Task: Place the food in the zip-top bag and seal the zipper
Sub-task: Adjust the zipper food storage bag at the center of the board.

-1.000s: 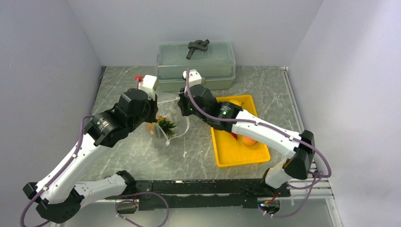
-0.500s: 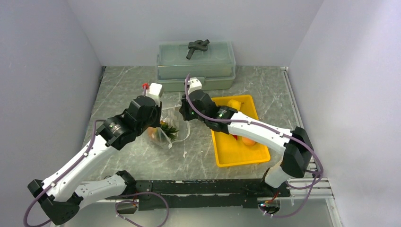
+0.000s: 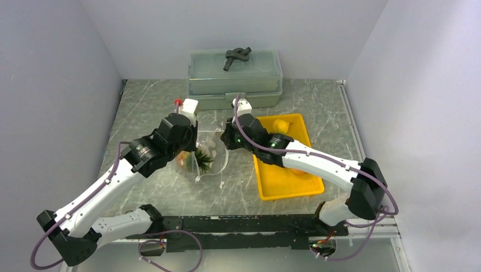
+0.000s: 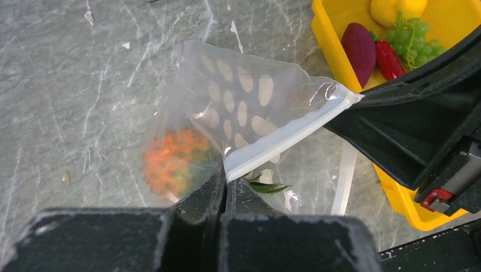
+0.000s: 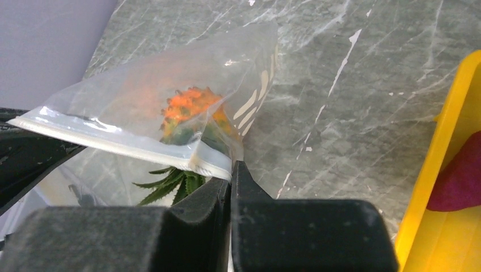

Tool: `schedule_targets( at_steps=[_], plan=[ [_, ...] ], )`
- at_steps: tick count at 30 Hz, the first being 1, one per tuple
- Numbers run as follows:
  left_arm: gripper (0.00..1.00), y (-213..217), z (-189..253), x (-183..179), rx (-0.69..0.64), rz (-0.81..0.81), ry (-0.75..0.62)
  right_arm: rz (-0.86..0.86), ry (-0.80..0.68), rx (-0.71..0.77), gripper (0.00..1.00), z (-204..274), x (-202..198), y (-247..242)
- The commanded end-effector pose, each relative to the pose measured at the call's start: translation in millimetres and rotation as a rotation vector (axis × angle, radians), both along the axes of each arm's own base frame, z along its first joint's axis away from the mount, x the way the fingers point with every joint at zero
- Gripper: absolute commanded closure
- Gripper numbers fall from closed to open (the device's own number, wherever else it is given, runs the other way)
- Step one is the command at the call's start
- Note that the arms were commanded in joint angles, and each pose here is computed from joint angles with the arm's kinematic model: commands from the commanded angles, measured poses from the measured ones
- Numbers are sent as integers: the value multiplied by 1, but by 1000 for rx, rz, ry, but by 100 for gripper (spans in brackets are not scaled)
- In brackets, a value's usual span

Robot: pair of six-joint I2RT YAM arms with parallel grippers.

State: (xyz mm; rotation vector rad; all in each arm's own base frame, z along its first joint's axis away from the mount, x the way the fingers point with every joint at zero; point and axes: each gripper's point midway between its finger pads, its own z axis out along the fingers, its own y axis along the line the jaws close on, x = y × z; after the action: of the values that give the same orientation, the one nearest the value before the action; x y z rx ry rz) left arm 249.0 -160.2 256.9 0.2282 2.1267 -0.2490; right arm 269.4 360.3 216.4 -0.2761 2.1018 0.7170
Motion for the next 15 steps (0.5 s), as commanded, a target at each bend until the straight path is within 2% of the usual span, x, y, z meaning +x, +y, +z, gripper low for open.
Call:
schedule_targets(
  at_steps=[1, 3, 5, 10, 15],
  plan=[
    [100, 19, 29, 11, 19, 85, -82, -180, 7, -117, 90, -14, 19, -56],
    [100, 16, 28, 12, 20, 71, -77, -169, -3, -97, 82, -6, 17, -55],
    [100, 13, 27, 12, 19, 59, -73, -157, -12, -78, 69, 3, 15, -55],
    [100, 11, 21, 11, 24, 42, -66, -137, -30, -44, 50, 21, 9, -57],
    [100, 12, 18, 10, 26, 38, -69, -133, -62, 4, 40, 44, -1, -68]
  ],
)
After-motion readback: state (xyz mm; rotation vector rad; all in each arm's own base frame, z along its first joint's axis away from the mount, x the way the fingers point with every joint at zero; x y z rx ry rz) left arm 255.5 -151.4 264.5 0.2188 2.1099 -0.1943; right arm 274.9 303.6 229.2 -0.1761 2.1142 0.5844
